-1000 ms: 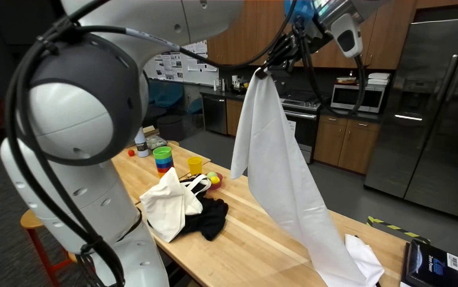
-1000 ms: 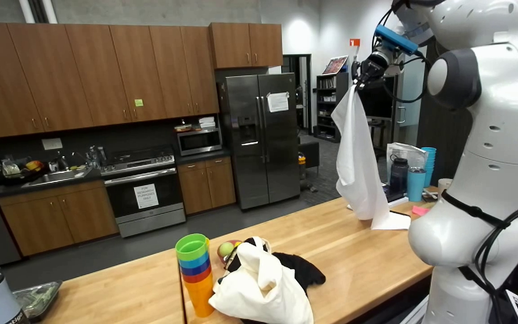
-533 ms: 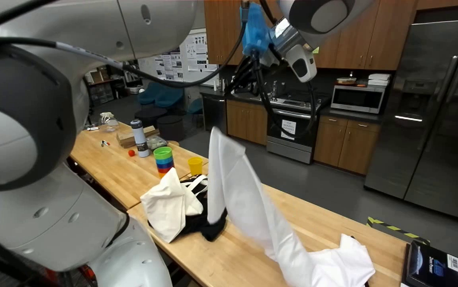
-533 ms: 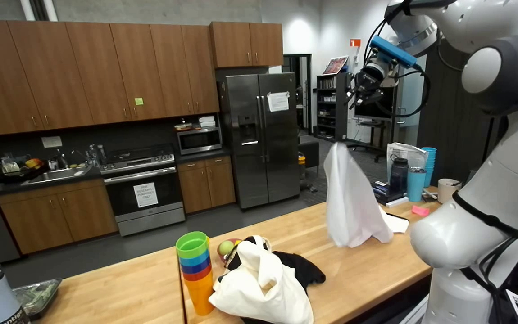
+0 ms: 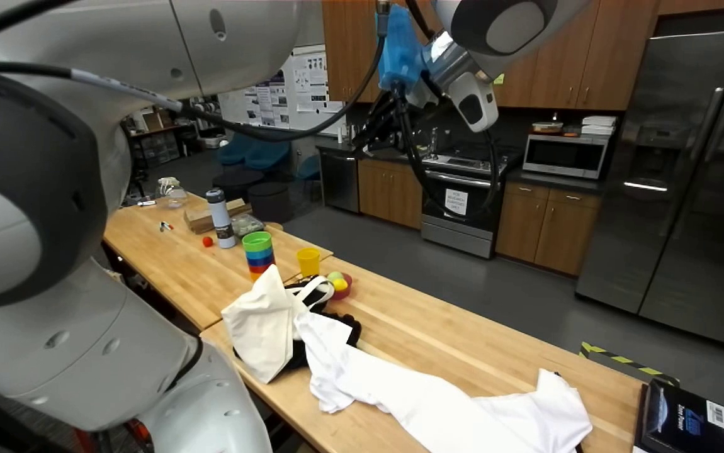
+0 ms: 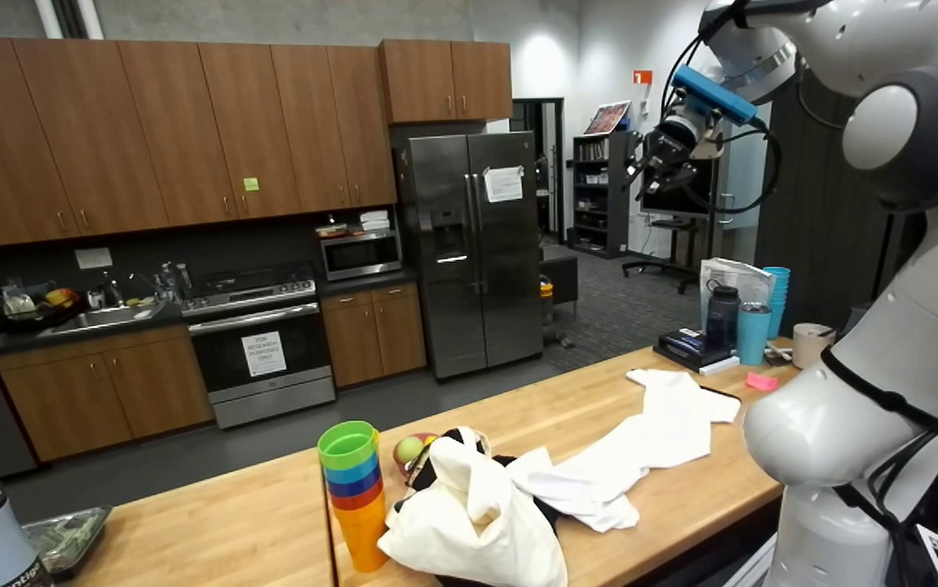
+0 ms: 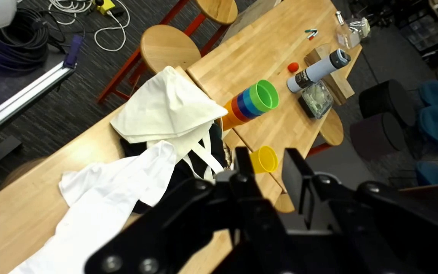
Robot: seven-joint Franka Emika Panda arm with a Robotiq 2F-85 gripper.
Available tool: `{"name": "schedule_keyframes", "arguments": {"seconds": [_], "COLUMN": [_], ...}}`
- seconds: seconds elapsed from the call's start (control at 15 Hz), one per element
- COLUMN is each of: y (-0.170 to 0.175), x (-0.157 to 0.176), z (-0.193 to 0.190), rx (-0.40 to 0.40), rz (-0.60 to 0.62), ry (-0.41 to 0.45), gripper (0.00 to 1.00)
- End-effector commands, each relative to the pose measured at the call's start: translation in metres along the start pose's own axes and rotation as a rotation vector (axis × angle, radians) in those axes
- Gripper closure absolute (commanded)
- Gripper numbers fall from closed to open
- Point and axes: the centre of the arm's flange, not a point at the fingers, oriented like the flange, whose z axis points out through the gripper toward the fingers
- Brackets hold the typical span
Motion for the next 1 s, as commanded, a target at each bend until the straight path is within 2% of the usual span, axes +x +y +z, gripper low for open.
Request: {"name": "schedule_keyframes", "arguments": {"seconds": [0.0,0.2,0.33,0.47,0.73,0.93], "y": [0.018,0.052,0.079,0.100,0.110,0.111], "x": [0.024,0.054,0.073,0.091,0.113,0.124], "z": [-0.042,-0.088,-0.104,-0.105,-0.070,-0.040], "rx": [-0.050,-0.114,-0.138,-0.134,-0.151,-0.221], "rz": [0.038,0.106,0.172,0.213,0.121,-0.008], "ry": [0.099,0.215,0.240,0.227,0.104,0.035], "gripper": [0.43,0.24,0.10,0.00,0.00,0.00]}}
